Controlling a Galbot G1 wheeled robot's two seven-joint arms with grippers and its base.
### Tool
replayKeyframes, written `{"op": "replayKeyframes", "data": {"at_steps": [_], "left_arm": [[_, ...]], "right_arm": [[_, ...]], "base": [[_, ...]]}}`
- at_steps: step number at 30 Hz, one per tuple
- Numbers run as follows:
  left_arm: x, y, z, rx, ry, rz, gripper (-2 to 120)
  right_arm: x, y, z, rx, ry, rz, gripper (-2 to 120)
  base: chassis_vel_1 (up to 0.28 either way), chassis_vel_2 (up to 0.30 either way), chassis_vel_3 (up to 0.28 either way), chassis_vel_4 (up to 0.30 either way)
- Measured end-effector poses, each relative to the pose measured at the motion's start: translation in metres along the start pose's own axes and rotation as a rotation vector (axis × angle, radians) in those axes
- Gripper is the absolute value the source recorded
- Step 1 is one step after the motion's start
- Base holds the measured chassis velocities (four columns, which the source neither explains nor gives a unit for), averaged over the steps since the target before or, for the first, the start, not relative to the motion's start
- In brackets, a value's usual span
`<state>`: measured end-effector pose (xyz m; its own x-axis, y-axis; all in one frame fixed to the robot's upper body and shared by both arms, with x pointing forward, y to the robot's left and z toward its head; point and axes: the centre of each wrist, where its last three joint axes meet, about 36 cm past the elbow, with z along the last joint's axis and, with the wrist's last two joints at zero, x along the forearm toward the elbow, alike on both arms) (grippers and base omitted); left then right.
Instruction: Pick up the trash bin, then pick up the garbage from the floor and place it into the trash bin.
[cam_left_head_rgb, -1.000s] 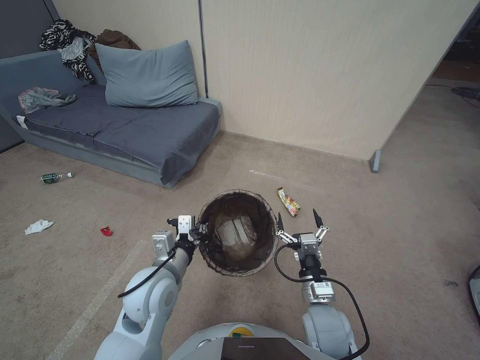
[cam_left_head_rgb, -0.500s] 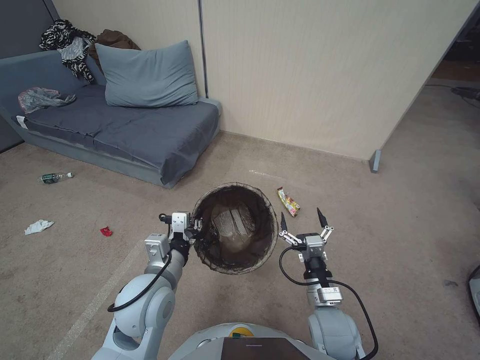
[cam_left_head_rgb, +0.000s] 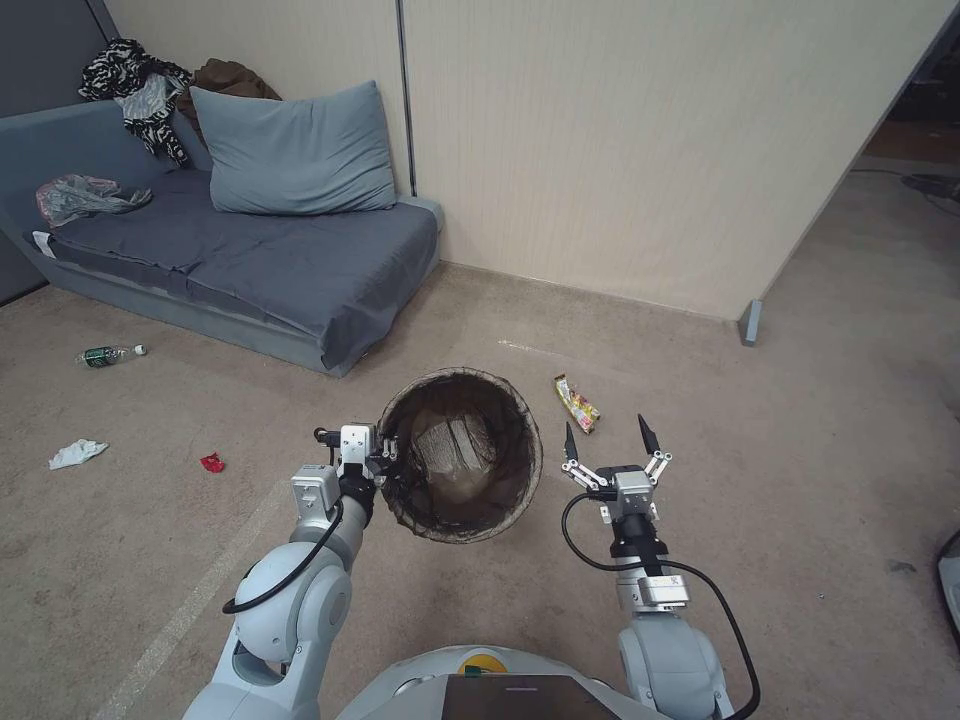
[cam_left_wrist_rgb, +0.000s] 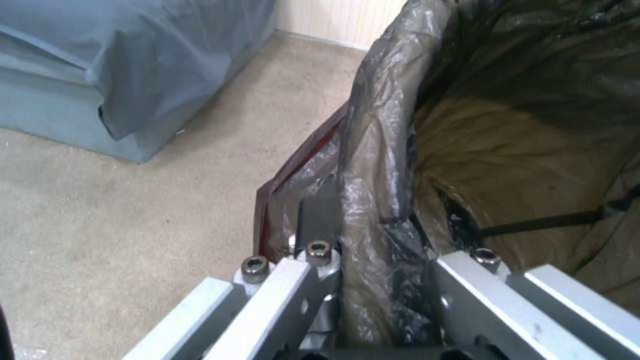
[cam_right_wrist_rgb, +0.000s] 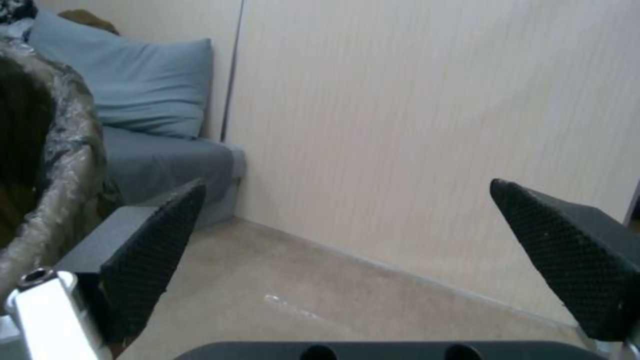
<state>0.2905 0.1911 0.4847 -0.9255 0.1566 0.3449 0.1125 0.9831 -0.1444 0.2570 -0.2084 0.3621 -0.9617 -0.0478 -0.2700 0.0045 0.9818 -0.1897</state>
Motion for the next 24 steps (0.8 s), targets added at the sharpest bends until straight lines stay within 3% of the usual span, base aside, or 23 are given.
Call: {"op": "replayKeyframes", "data": {"at_steps": [24], "left_arm": [[-0.0013,-0.0004,0.0008,0.001,-0.003,0.001,0]], "right_arm": [[0.0001,-0.0009,0.0003,-0.007,-0.003,0.007,100]], "base": [[-0.006,0.005,0.009,-0.005]]}}
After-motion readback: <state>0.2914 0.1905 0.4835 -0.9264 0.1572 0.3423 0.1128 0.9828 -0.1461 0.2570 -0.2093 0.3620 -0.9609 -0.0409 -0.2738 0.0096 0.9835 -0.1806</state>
